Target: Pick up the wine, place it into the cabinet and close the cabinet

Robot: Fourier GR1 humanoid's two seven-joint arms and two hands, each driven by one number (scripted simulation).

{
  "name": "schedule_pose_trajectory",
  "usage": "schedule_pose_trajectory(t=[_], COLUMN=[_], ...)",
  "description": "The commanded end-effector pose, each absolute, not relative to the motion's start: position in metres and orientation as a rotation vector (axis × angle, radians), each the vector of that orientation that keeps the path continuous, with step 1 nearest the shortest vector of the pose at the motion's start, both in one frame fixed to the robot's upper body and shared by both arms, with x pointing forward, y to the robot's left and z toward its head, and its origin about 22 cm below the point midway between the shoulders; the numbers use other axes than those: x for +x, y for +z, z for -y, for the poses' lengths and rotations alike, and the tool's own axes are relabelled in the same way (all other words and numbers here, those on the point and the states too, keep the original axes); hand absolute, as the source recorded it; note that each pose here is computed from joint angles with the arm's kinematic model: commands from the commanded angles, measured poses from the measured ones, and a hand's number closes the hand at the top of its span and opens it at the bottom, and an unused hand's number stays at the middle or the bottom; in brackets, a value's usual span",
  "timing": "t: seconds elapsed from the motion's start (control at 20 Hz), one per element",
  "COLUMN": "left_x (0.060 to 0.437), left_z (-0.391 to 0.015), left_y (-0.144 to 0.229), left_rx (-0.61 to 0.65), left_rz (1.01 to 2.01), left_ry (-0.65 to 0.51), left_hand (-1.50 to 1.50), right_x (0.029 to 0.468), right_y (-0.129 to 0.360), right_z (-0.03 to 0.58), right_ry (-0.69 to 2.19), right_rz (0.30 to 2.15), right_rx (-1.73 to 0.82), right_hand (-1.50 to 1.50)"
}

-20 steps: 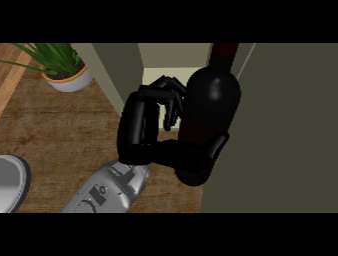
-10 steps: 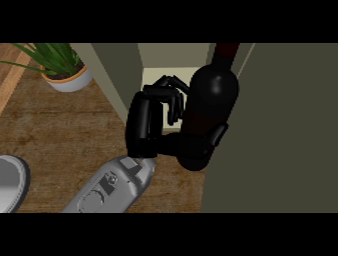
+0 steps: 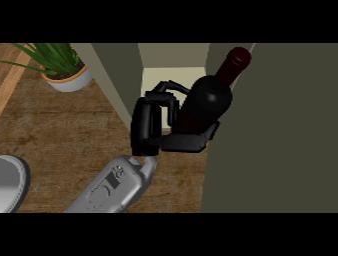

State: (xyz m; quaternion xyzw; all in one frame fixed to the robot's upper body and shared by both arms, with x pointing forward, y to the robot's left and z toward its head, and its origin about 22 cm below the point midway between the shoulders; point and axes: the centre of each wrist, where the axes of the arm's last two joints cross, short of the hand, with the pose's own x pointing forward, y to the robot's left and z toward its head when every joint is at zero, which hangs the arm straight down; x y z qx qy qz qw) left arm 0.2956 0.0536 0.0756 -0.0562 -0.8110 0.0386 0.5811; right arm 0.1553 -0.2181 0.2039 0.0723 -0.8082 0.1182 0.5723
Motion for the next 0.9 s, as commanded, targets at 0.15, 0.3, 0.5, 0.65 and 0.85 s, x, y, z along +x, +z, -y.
schedule_pose_trajectory(t=[0.15, 0.3, 0.5, 0.65, 0.85], left_x=[0.311, 0.321, 0.316, 0.348, 0.346], left_z=[-0.059, -0.057, -0.066, -0.070, -0.082], left_y=[0.037, 0.054, 0.035, 0.049, 0.043], left_rx=[-0.022, -0.016, 0.021, -0.016, 0.014], left_rz=[1.914, 1.927, 1.953, 1.922, 1.925], left_ry=[0.043, 0.049, 0.076, 0.104, 0.128], left_hand=[1.50, 1.50, 1.50, 1.50, 1.50], right_x=[0.138, 0.130, 0.137, 0.129, 0.129], right_y=[0.217, 0.217, 0.210, 0.216, 0.214], right_z=[0.228, 0.221, 0.216, 0.214, 0.230], right_ry=[0.293, 0.268, 0.293, 0.282, 0.280], right_rz=[1.925, 1.916, 1.945, 1.926, 1.947], right_rx=[0.217, 0.241, 0.230, 0.228, 0.223], right_hand=[-1.50, -1.50, -1.50, -1.50, -1.50])
